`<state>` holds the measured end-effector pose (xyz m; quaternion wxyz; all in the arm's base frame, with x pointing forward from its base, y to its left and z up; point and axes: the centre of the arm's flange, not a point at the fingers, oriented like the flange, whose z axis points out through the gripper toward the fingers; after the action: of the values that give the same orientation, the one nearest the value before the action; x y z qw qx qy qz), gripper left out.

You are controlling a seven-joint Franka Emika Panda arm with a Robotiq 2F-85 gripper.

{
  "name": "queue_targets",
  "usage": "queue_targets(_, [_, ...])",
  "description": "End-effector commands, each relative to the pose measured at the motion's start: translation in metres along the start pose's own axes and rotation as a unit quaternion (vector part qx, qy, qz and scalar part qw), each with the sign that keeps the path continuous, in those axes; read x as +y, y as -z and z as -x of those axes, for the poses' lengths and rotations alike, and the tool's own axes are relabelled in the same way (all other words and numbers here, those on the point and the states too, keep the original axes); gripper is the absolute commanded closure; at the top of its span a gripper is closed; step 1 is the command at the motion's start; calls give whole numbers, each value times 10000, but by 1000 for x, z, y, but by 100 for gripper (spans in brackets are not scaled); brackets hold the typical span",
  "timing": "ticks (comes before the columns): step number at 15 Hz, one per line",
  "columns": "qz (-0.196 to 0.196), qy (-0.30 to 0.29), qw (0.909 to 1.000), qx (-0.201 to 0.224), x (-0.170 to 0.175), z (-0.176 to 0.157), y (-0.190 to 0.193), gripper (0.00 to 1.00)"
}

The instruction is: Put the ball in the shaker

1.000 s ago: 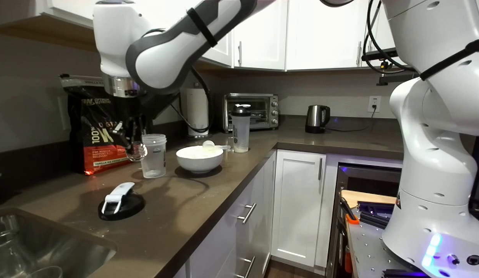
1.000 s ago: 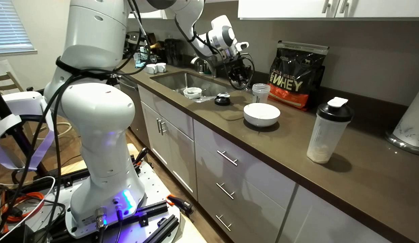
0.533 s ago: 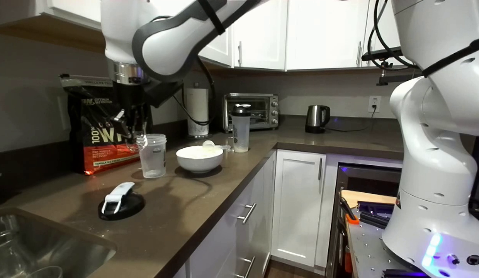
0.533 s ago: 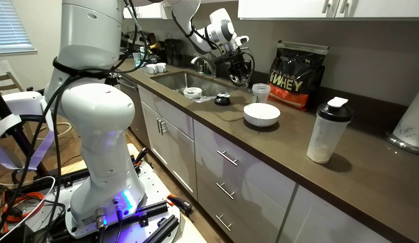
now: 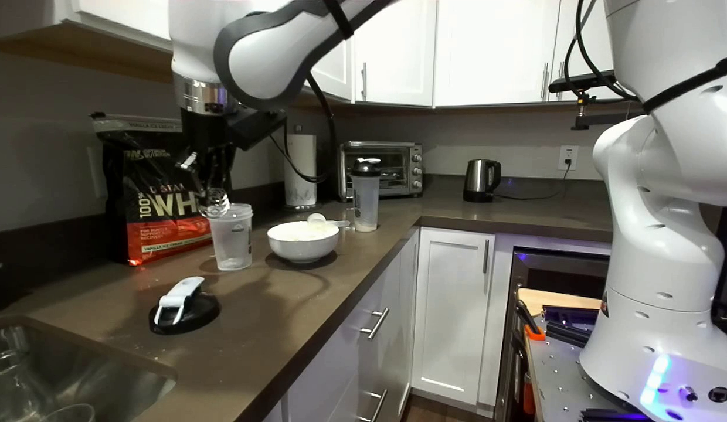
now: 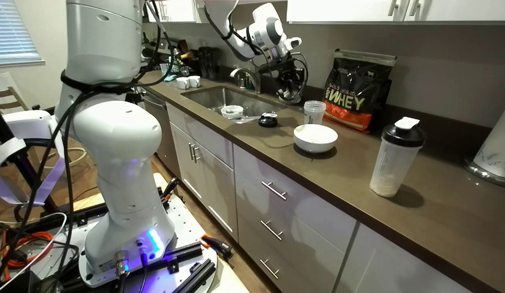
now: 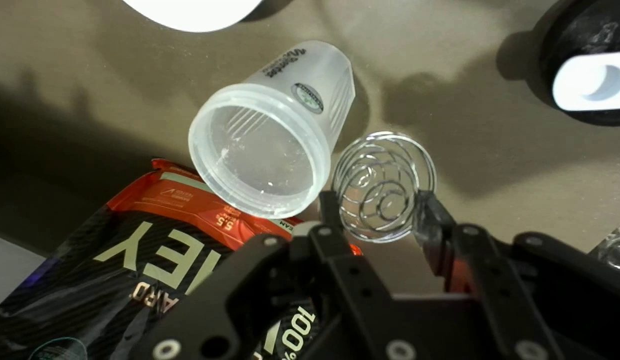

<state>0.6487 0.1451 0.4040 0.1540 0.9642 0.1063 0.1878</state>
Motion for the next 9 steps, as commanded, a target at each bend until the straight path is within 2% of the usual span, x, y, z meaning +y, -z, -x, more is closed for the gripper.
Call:
queue_targets(1, [12,-178,9997,143,13,10,8,69])
queue_targets(9, [92,-442,9986,259,39,1,-1,65])
